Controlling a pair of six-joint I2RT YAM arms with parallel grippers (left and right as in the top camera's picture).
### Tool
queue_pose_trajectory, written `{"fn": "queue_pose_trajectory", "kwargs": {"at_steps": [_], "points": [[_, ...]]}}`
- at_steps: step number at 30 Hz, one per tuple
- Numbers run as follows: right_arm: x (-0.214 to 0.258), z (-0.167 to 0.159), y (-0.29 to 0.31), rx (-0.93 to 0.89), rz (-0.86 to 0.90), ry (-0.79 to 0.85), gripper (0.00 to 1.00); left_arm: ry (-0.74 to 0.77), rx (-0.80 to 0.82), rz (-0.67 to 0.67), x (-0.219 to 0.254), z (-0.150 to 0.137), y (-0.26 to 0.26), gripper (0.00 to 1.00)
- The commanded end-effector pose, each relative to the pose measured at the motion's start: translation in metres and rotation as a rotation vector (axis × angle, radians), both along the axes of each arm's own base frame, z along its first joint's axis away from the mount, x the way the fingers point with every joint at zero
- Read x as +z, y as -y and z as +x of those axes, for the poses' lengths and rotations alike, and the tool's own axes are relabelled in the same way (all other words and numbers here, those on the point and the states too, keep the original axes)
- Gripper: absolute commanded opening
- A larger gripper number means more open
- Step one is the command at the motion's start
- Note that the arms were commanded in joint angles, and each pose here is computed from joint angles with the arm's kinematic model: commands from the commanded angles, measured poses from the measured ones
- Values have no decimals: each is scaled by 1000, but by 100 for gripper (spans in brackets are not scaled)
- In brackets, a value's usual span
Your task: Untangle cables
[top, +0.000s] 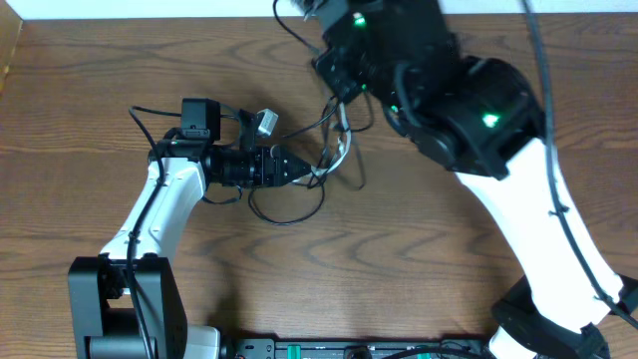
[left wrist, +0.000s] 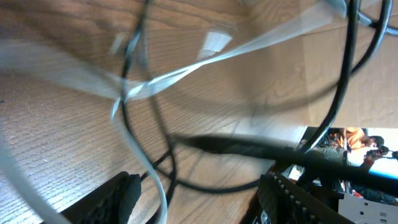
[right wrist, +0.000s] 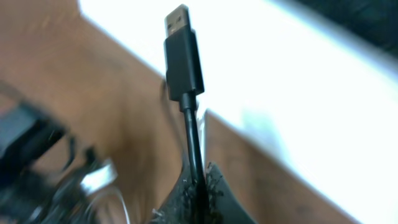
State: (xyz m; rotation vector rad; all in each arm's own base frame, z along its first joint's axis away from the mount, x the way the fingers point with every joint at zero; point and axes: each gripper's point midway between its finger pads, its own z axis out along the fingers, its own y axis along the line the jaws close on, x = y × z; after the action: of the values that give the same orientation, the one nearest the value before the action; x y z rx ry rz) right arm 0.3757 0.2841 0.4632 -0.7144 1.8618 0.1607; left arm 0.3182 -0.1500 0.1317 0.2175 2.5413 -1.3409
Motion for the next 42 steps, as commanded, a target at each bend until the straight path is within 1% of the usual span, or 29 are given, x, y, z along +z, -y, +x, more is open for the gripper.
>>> {"fn": "queue_pose_trajectory", "kwargs": {"at_steps": [1,2,4,5,8,9,11,13,14,15,17,18,21,24,27,28,29,30,31,33,35,37,42], "points": [[45,5,29,-92,18,139,7,32,-4,-16,13,3,1,67],[54,5,32,-99,37,159,9,32,-4,-16,13,3,1,67],[65,6,37,-98,64,181,26,32,-4,-16,13,3,1,67],[66,6,38,-89,72,182,32,32,-4,-16,13,3,1,67],[57,4,37,-44,66,139,42,26,-1,-19,13,3,1,67],[50,4,37,-37,55,113,49,18,5,-21,13,3,1,67],[30,4,40,-40,20,51,58,13,6,-34,16,3,3,66],[4,3,43,-47,-34,-30,67,6,22,-41,22,6,2,61],[-11,3,45,-49,-68,-73,77,12,29,-44,28,8,2,57],[-26,2,46,-50,-100,-117,82,29,32,-43,35,10,2,55],[-58,1,49,-65,-151,-214,88,60,57,-3,49,15,-2,52],[-73,1,52,-79,-168,-261,93,71,83,46,55,17,-8,52],[-115,5,61,-139,-196,-383,99,105,166,215,73,17,-31,51],[-154,13,73,-213,-200,-477,99,146,240,345,92,11,-52,50],[-189,22,82,-261,-200,-543,99,197,307,423,106,5,-68,50],[-199,24,83,-263,-196,-560,99,213,323,438,110,4,-71,51],[-207,26,83,-261,-191,-573,99,226,329,442,114,3,-72,57],[-216,28,83,-258,-182,-590,99,240,334,441,117,2,-72,66],[-224,29,82,-253,-174,-603,99,246,337,438,119,2,-72,72],[-236,33,85,-266,-148,-626,99,250,328,428,120,3,-69,79],[-243,36,90,-307,-122,-644,99,253,301,426,116,7,-62,81],[-244,38,96,-336,-100,-654,99,267,240,438,107,11,-51,82],[-238,37,98,-326,-91,-648,99,251,109,449,72,28,-16,82]]}}
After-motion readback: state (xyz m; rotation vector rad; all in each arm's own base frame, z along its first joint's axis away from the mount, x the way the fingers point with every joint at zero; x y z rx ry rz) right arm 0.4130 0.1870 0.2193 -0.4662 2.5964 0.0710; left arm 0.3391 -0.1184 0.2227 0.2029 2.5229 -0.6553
